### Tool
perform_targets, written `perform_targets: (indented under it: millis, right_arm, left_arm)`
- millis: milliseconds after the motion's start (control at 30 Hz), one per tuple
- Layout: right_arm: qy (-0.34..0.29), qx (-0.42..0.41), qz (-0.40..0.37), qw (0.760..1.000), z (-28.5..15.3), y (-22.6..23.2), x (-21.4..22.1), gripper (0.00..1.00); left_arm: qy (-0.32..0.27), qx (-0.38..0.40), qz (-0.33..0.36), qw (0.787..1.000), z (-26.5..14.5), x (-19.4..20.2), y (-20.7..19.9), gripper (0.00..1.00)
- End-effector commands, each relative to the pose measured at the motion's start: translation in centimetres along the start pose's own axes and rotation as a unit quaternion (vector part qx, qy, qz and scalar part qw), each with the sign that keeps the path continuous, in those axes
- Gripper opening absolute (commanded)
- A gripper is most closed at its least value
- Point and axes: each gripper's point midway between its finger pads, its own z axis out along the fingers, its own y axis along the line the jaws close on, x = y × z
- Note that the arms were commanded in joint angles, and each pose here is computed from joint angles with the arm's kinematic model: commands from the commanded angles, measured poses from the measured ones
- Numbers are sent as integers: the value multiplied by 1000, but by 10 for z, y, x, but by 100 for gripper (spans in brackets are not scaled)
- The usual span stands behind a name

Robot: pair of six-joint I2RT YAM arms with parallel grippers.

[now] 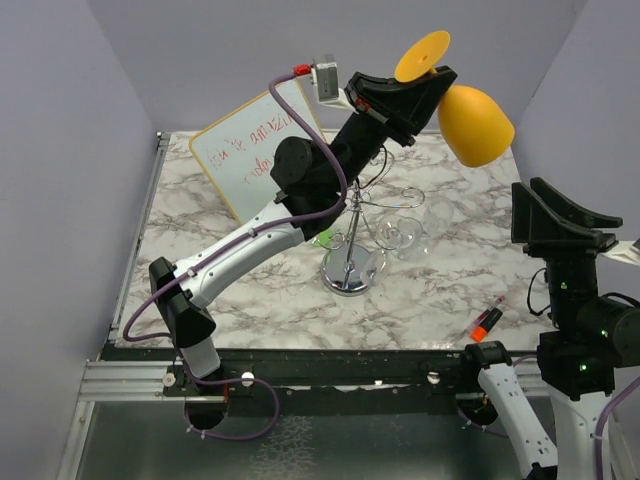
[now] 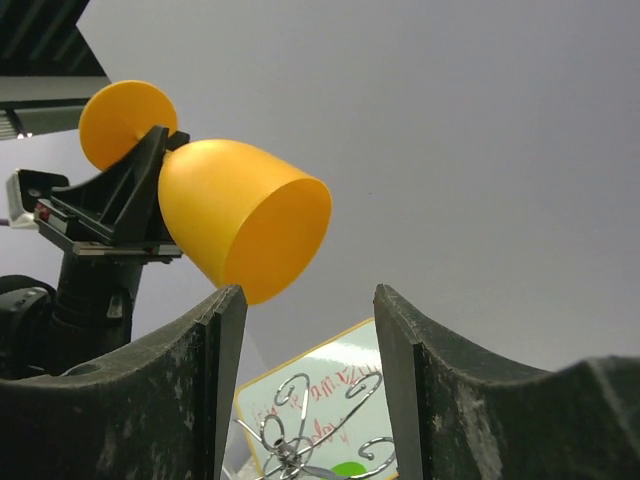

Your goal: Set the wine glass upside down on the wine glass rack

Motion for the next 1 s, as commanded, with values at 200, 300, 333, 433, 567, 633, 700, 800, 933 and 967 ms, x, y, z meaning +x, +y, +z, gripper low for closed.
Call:
perform_targets:
  millis: [200, 300, 333, 433, 567, 633, 700, 800, 933, 967]
  right_arm:
    - [81, -49, -7, 995, 17, 24, 12, 63]
    - [101, -101, 8, 990, 20, 48, 9, 66]
    - [98, -120, 12, 988, 22, 57, 4, 67]
    - [112, -158, 33, 981, 25, 76, -1, 68]
    - [136, -175, 76, 972, 33, 89, -3, 68]
    - [149, -175, 102, 968, 38, 92, -2, 68]
    - [163, -158, 126, 966, 43, 89, 1, 68]
    - [179, -119, 149, 965, 52, 78, 9, 68]
    - [186, -91, 164, 964, 61, 68, 16, 67]
    - [189, -94, 169, 963, 62, 68, 18, 65]
  left_arm:
    - [38, 165, 214, 962, -13, 20, -33, 0]
    - [42, 165, 252, 953, -14, 28, -24, 0]
    - [44, 166, 264, 949, -15, 30, -21, 0]
    - [51, 172, 292, 939, -18, 40, -15, 0]
    - [58, 203, 349, 913, -26, 57, -13, 0]
    - [59, 209, 375, 901, -29, 65, -12, 0]
    - [60, 211, 394, 893, -30, 70, -11, 0]
    - [61, 215, 405, 887, -33, 74, -11, 0]
    - [62, 226, 430, 872, -37, 80, -12, 0]
    - [63, 226, 436, 869, -39, 81, -12, 0]
